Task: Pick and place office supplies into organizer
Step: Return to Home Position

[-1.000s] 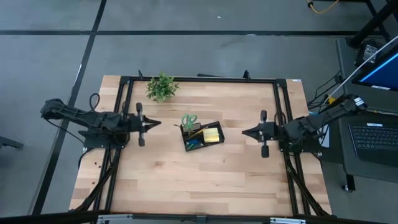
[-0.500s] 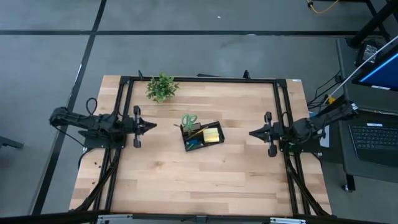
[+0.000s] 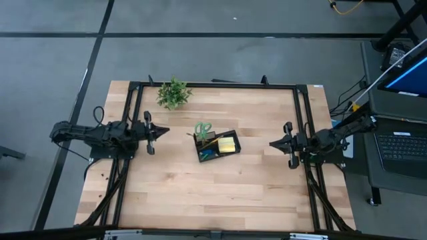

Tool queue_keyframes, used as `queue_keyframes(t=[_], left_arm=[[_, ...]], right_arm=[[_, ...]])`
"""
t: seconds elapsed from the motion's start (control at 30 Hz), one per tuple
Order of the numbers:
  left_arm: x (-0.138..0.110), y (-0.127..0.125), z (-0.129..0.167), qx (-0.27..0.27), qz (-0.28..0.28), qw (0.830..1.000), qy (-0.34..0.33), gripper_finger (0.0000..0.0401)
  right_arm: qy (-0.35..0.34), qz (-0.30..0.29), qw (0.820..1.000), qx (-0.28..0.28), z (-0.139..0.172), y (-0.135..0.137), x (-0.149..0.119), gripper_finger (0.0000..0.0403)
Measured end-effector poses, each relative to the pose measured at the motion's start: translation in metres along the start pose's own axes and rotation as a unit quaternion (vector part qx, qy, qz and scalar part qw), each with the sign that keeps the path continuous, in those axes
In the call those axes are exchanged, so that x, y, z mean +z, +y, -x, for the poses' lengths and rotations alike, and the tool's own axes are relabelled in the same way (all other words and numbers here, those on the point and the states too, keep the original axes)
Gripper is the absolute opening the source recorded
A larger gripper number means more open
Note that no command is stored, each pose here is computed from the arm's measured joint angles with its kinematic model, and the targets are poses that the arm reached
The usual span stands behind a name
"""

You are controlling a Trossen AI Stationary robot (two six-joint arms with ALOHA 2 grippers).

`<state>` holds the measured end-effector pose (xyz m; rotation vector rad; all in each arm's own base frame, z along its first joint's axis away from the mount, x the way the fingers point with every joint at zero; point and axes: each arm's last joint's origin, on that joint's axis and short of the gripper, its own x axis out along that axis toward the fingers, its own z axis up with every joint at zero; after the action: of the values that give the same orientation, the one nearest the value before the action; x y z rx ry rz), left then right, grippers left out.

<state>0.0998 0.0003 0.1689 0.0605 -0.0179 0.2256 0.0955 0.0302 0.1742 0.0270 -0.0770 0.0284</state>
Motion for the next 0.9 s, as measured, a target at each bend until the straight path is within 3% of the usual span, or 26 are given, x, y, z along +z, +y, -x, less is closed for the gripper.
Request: queue_keyframes(t=[0.43, 0.9], left_arm=[[-0.004, 0.0079, -0.003, 0.023, 0.009, 0.999, 0.02, 0.0001], [-0.0045, 0.0084, -0.0035, 0.026, 0.016, 0.999, 0.023, 0.0005]], right_arm=[[0.017, 0.057, 0.998, 0.0, 0.0022, -0.0009, -0.0038, 0.0003], [0.016, 0.015, 1.0, -0.002, 0.0021, -0.001, -0.0035, 0.0028]])
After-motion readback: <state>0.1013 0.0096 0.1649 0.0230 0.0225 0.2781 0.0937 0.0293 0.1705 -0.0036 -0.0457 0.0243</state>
